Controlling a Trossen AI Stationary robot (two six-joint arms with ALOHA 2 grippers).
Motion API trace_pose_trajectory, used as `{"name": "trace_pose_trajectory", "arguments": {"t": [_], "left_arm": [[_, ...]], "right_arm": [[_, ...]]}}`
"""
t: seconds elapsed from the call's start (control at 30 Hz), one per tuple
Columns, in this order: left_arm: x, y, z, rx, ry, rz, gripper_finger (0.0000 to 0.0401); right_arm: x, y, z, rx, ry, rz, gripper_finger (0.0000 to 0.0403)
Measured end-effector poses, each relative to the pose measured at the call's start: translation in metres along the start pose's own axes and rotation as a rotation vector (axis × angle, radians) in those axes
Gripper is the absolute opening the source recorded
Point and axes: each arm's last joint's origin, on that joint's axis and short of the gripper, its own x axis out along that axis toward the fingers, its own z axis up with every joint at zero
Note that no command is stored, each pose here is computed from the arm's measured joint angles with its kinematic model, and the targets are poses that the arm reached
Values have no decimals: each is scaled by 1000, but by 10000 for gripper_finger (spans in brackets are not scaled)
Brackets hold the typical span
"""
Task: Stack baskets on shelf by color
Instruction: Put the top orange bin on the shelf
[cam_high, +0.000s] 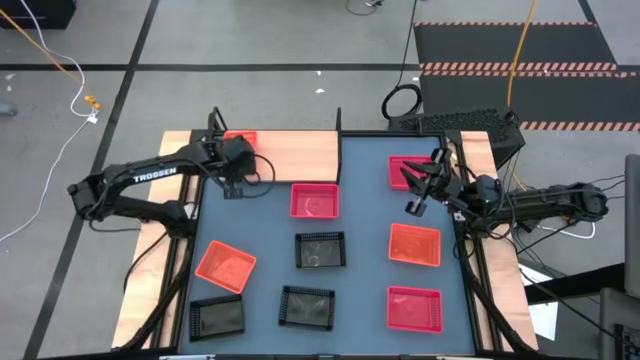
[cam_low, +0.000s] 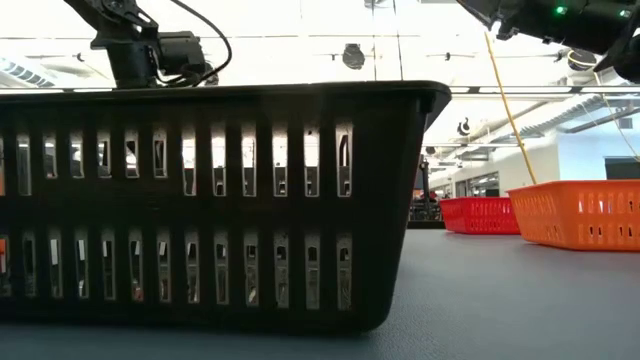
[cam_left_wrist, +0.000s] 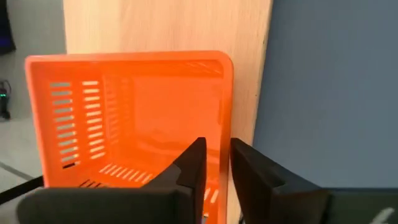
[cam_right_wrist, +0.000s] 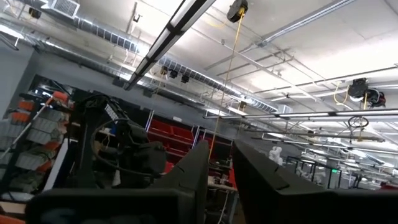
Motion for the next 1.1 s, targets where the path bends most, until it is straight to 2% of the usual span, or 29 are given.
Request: {"name": "trace_pose_trajectory", "arguments": {"t": [0.07,0.23,0.37,0.63,1.0,1.1], "left_arm": [[0,1,-1,-29,20,35,93],[-1,6,-3,-181,101,201,130],[-1,3,-2,-183,88,187,148],[-4,-5,4,-94,64,163,147],[2,7,-3,-164,101,172,147],[3,7,-4,-170,84,136,138]], "right_arm": [[0,0,0,16,-4,-2,66],[0,-1,2,45,-22,-11,66],[0,-1,2,45,-24,-11,66],[0,-1,2,40,-24,-12,66],[0,-2,5,51,-54,-19,66],[0,-1,6,51,-65,4,66]]}}
